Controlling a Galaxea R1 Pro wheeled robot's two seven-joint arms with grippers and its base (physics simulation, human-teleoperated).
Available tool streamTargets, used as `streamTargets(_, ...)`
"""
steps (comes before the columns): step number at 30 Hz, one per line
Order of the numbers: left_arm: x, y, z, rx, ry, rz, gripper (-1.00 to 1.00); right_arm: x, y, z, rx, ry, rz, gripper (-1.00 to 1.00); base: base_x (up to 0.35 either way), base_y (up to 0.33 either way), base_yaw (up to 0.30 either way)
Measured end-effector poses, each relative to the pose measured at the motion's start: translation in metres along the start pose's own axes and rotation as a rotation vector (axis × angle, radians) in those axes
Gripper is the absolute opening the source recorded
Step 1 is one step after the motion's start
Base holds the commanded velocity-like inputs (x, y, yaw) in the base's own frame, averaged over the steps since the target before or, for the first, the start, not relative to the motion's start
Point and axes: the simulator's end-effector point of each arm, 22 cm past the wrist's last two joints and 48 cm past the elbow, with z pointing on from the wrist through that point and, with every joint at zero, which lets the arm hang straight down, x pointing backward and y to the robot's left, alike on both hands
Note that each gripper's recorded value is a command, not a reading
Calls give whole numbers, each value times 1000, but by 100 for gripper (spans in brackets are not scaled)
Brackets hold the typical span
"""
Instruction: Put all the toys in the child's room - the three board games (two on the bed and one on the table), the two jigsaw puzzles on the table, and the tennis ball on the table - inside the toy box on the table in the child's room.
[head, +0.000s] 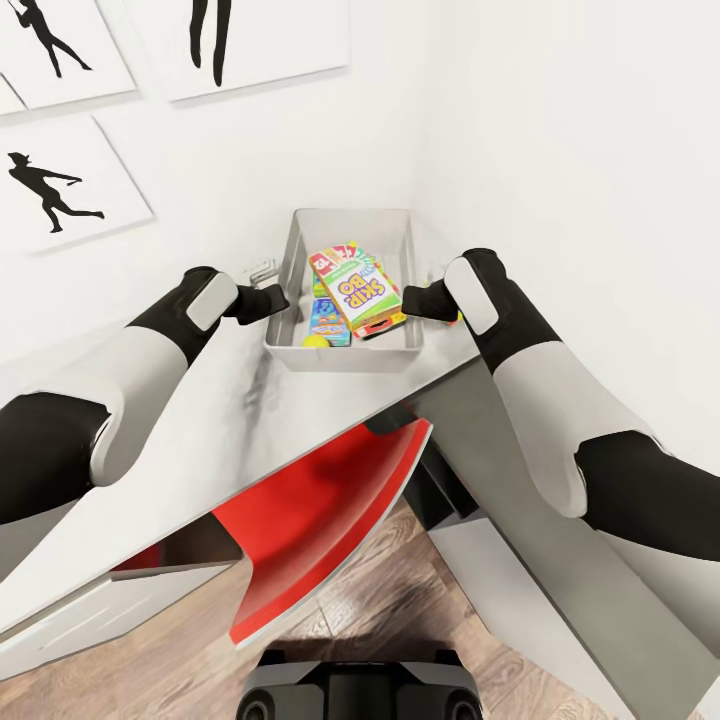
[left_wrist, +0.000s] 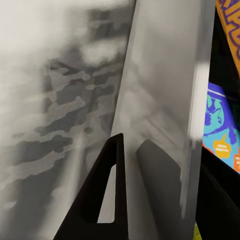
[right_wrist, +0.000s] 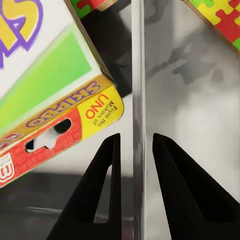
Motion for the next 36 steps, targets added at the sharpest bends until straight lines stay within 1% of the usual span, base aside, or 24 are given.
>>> streamTargets(17, 0, 0, 0, 1, 0, -1, -100, 0, 0, 0, 1, 0, -1, -100, -4, 0, 0)
streamTargets(22, -10, -1, 6, -3, -7, 11, -100, -6, 1, 7, -7, -10, 8, -100, -159, -41, 0)
streamTargets(26, -6, -1, 4, 0, -4, 3, -100, -5, 1, 4, -2, -6, 1, -100, -163, -36, 0)
streamTargets(36, -9, -2, 5, 0, -7, 9, -100, -6, 0, 5, -5, -10, 3, -100, -35, -7, 0)
